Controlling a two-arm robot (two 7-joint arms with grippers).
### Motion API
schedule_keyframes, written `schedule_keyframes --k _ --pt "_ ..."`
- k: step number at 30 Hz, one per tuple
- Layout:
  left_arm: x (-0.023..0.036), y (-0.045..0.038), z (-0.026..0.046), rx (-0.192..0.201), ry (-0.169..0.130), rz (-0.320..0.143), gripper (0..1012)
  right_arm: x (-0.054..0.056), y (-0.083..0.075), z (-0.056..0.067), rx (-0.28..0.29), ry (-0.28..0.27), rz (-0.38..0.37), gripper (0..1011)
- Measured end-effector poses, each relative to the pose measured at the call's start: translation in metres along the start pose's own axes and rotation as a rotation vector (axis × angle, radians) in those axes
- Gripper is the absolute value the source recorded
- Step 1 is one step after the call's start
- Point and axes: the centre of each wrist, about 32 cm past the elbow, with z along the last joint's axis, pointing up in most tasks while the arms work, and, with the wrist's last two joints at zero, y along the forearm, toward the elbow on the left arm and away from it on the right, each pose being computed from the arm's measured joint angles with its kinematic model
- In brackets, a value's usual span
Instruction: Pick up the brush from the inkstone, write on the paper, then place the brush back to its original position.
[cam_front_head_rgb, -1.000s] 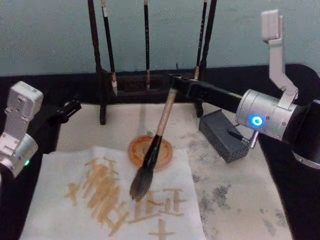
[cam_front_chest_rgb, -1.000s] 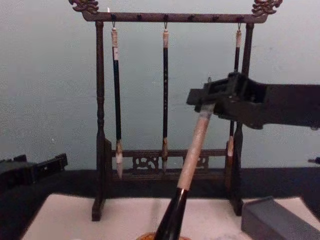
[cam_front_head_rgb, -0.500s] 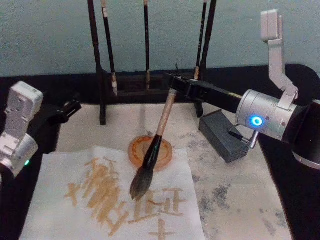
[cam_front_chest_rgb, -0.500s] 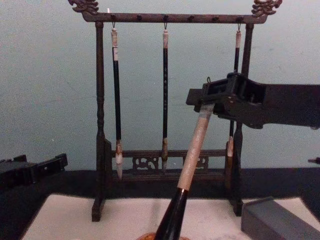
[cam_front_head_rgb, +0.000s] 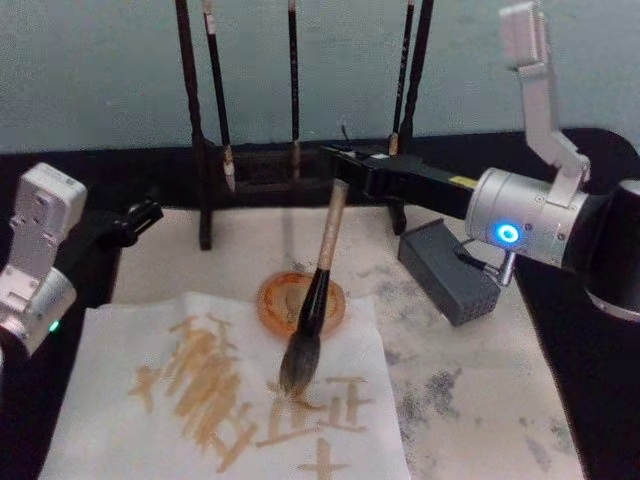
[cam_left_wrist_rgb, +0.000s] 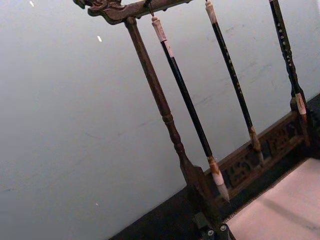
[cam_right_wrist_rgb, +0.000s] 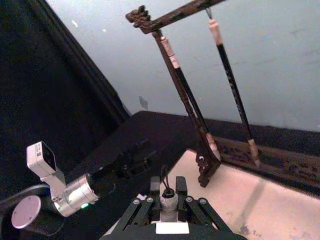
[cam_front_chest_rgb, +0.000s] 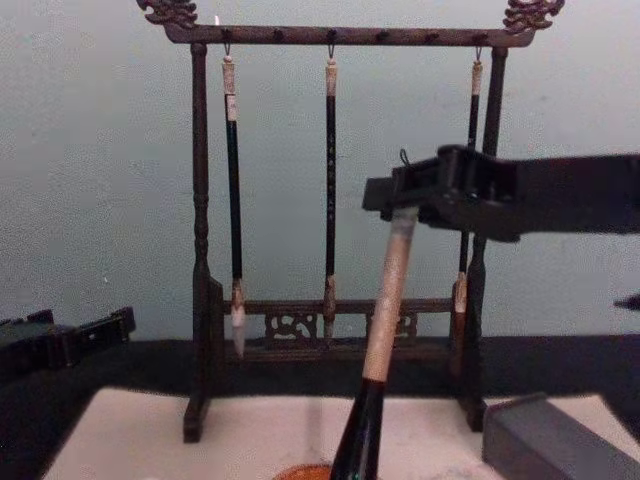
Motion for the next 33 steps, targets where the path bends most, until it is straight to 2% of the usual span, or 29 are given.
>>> schedule_keyframes --k 6,11,13,14,15,18,21,24,28,33 --pt "0.0000 0.0000 0.0000 0.000 0.000 0.000 1002 -0.010 0.004 0.007 -0.022 -0.058 0.009 182" --pt "0.0000 0.0000 0.0000 0.000 0.000 0.000 1000 -0.025 0.008 0.012 -0.029 -0.133 0.031 182" --pt "0.0000 0.0000 0.0000 0.000 0.000 0.000 1002 -0.033 0.011 0.014 -0.029 -0.181 0.040 182" --pt "0.0000 0.0000 0.0000 0.000 0.000 0.000 1002 -0.039 0.013 0.016 -0.033 -0.230 0.043 182" --pt "0.0000 0.0000 0.0000 0.000 0.000 0.000 1002 -0.039 0.013 0.016 -0.033 -0.230 0.043 182" --pt "0.0000 0.0000 0.0000 0.000 0.000 0.000 1002 -0.051 0.017 0.019 -0.043 -0.337 0.049 182" --pt "0.0000 0.0000 0.0000 0.000 0.000 0.000 1002 -0.056 0.019 0.019 -0.049 -0.405 0.055 182" --pt "0.0000 0.0000 0.0000 0.000 0.000 0.000 1002 -0.059 0.020 0.016 -0.049 -0.448 0.074 182" --pt "0.0000 0.0000 0.0000 0.000 0.000 0.000 1000 -0.060 0.020 0.012 -0.045 -0.460 0.097 182" --pt "0.0000 0.0000 0.0000 0.000 0.000 0.000 1000 -0.059 0.020 0.003 -0.037 -0.432 0.128 182"
